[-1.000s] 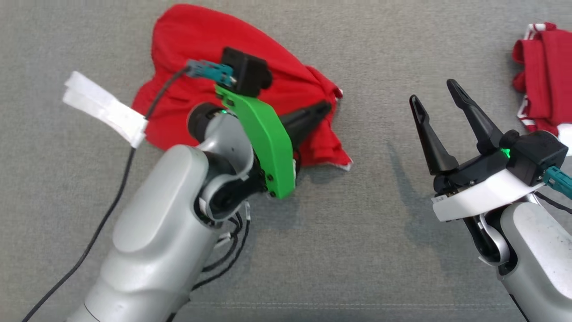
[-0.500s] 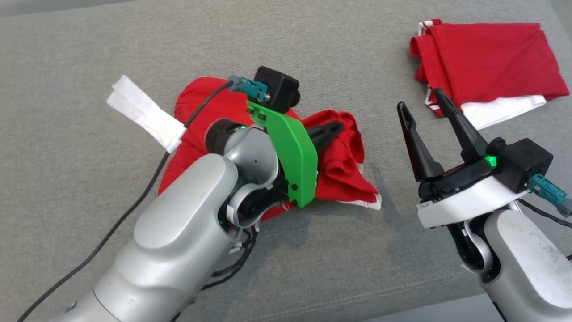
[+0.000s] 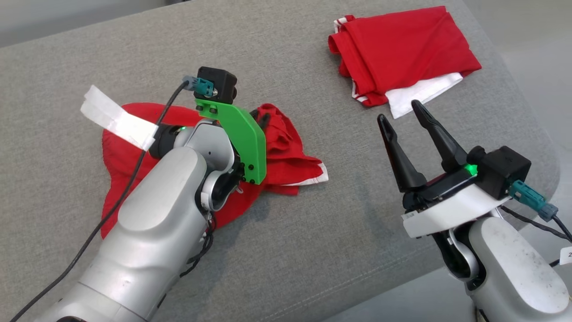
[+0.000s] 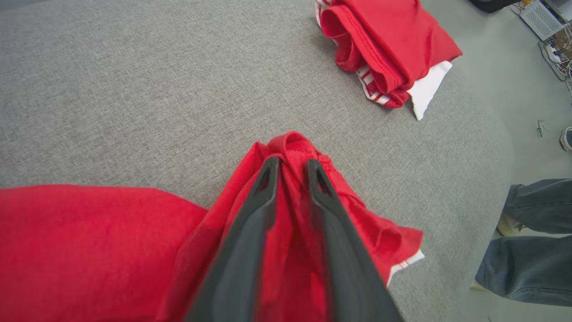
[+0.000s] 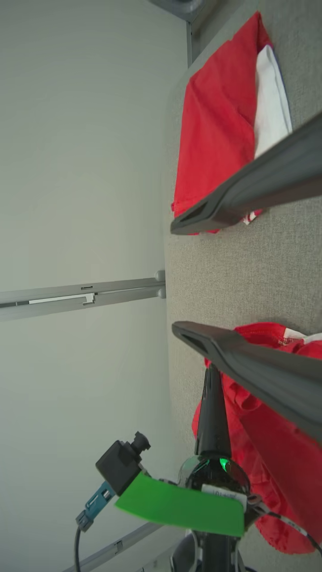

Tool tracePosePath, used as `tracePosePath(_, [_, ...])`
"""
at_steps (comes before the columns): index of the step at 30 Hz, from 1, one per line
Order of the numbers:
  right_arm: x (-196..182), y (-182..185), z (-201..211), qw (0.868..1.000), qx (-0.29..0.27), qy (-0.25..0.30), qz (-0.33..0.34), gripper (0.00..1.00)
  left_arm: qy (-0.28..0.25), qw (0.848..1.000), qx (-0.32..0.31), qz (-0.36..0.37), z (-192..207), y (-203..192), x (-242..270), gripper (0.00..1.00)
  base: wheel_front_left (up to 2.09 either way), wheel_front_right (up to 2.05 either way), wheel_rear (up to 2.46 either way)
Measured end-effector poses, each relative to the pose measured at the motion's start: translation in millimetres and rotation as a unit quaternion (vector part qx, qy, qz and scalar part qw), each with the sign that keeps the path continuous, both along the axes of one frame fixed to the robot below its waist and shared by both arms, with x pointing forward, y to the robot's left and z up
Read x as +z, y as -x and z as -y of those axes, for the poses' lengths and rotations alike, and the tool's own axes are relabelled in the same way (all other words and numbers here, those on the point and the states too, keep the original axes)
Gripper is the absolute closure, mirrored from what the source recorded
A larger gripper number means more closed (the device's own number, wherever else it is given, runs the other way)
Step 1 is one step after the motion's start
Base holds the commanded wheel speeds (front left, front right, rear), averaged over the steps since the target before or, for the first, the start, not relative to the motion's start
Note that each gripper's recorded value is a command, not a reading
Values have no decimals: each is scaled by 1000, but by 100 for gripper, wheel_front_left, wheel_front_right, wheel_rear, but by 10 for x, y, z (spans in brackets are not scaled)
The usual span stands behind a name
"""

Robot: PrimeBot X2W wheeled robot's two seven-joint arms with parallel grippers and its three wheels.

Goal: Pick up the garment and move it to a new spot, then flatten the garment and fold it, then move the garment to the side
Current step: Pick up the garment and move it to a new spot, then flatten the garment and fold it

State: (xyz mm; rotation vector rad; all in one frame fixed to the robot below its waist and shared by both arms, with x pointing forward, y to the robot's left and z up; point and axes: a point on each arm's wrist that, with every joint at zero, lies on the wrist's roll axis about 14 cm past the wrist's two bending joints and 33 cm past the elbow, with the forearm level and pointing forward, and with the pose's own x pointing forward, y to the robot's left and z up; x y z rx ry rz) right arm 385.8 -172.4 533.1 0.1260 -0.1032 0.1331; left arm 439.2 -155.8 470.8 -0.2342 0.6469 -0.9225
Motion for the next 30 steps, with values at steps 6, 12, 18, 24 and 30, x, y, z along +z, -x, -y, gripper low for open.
tracePosePath(6, [-228,198,133,999,-9,24,-37,0,-14,999,-16,48,72,44,95,0,0,0,0])
tracePosePath(12, [-487,247,100,996,21,55,-74,0,31,993,8,117,2,-117,526,0,0,0,0])
tracePosePath(18, [-744,212,-64,990,65,62,-109,0,111,983,43,143,-159,-136,887,0,0,0,0])
tracePosePath(24, [-1060,229,-256,977,120,81,-154,21,121,977,131,117,-606,-141,609,0,0,0,0])
tracePosePath(30, [-1295,234,-358,965,153,96,-191,40,119,969,197,90,-979,-68,353,0,0,0,0])
